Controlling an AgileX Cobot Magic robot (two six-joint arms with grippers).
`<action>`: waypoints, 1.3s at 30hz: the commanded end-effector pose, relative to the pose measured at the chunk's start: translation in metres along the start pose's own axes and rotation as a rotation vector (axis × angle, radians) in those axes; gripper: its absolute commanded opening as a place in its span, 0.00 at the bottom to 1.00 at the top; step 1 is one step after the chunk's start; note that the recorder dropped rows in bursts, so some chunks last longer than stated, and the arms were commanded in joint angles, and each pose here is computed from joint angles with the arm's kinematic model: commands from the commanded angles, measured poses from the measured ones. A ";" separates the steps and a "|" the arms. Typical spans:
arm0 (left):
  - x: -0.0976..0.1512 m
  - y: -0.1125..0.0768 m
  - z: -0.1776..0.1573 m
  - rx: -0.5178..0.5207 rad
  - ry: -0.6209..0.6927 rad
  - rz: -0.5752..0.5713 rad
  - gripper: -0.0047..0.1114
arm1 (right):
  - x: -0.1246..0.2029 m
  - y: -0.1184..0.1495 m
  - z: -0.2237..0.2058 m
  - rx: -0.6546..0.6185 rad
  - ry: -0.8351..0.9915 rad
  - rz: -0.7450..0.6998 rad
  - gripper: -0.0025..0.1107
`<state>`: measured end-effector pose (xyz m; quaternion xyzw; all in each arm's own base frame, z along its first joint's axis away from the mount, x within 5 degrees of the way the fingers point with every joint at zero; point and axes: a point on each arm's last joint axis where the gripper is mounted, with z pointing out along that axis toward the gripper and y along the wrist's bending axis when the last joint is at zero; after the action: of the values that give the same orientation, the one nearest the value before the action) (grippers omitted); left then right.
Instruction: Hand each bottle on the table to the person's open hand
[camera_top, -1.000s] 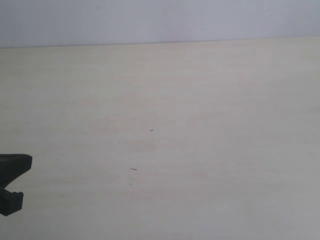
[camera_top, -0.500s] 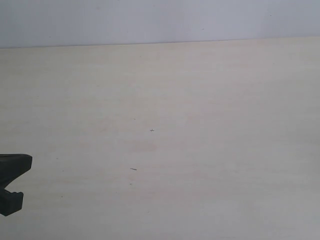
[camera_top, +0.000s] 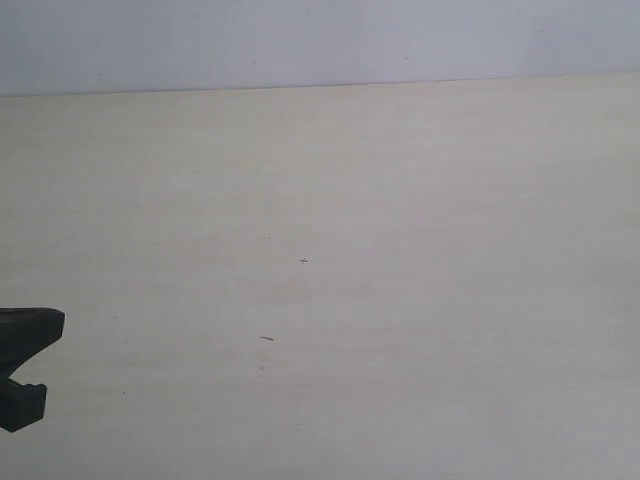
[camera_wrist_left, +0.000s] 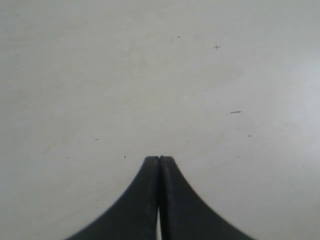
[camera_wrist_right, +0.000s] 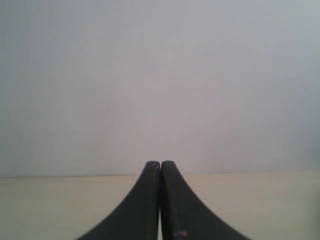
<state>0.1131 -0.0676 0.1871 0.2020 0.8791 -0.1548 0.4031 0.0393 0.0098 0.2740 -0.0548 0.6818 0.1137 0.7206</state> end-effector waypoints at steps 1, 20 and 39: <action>-0.001 0.000 -0.001 -0.004 -0.008 0.002 0.04 | 0.022 -0.002 0.003 0.010 0.026 -0.018 0.02; -0.001 0.000 -0.001 -0.004 -0.008 0.002 0.04 | 0.085 -0.007 0.009 0.020 0.240 -0.021 0.02; -0.001 0.000 -0.001 -0.004 -0.008 0.002 0.04 | 0.085 -0.007 0.009 0.020 0.240 -0.019 0.02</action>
<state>0.1131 -0.0676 0.1871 0.2020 0.8791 -0.1548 0.4031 0.0537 0.0133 0.1904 -0.0669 0.7645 0.0960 0.6339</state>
